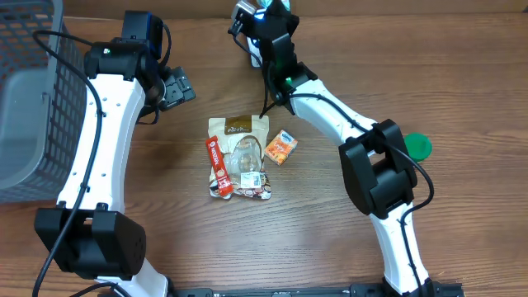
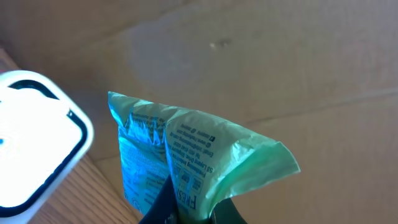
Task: Scan the item barcode
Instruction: 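Lift the wipe packet with the right gripper to the scanner, then carry the packet right and set it down beside the jar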
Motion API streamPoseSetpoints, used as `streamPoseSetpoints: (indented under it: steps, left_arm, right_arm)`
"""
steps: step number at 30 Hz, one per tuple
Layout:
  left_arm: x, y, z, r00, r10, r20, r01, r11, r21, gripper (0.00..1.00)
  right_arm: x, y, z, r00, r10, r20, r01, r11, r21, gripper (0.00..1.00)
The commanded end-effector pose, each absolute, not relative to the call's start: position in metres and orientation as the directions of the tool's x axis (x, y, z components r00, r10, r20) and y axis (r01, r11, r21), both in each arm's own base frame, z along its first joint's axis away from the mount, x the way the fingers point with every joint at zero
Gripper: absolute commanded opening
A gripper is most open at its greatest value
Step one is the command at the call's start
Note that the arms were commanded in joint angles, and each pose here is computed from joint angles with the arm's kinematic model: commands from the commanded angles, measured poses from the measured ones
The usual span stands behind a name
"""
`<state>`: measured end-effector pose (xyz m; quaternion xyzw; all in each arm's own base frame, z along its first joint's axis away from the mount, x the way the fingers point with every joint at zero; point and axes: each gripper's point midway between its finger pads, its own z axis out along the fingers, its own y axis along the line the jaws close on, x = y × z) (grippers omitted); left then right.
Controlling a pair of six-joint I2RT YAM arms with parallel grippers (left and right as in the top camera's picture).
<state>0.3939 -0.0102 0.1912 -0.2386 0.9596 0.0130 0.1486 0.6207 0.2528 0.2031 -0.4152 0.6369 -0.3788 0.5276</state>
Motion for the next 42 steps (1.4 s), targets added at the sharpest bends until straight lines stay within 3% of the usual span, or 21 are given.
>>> streamPoseSetpoints:
  steps: [1,8,15,22,27,32,36,38,42]
  left_arm:
    - [0.394,-0.009,0.188,-0.844,-0.450,-0.291,-0.462,0.886,-0.029,1.00]
    - [0.394,-0.009,0.188,-0.844,-0.450,-0.291,-0.462,0.886,-0.029,1.00]
    - [0.394,-0.009,0.188,-0.844,-0.450,-0.291,-0.462,0.886,-0.029,1.00]
    - [0.394,-0.009,0.188,-0.844,-0.450,-0.291,-0.462,0.886,-0.029,0.99]
    - [0.394,-0.009,0.188,-0.844,-0.450,-0.291,-0.462,0.886,-0.029,1.00]
    - [0.394,-0.009,0.188,-0.844,-0.450,-0.291,-0.462,0.886,-0.029,1.00]
    - [0.394,-0.009,0.188,-0.844,-0.450,-0.291,-0.462,0.886,-0.029,1.00]
    - [0.394,-0.009,0.188,-0.844,-0.450,-0.291,-0.462,0.886,-0.029,1.00]
    - [0.394,-0.009,0.188,-0.844,-0.450,-0.291,-0.462,0.886,-0.029,0.99]
  right_arm:
    - [0.619,0.270,0.176,-0.080,-0.945,-0.318,-0.180,0.327,-0.927,0.04]
    - [0.616,0.272,0.152,-0.094,-0.953,-0.287,-0.236,0.301,-0.924,0.04]
    - [0.611,0.268,0.161,-0.148,-0.949,-0.280,-0.201,0.306,-0.931,0.04]
    - [0.591,0.252,0.252,-0.205,-0.821,-0.533,-0.030,0.550,-0.835,0.04]
    - [0.551,0.238,0.289,-0.257,-0.707,-0.658,-0.155,0.703,-0.694,0.04]
    - [0.504,0.176,0.305,-0.472,-0.443,-0.762,-0.085,0.883,-0.461,0.04]
    - [0.472,0.129,0.268,-0.681,-0.261,-0.684,-0.047,0.948,-0.315,0.04]
    - [0.450,0.115,0.224,-0.823,-0.176,-0.540,-0.107,0.982,-0.156,0.04]
    - [0.428,0.075,0.172,-0.927,-0.087,-0.365,-0.078,0.996,-0.039,0.04]
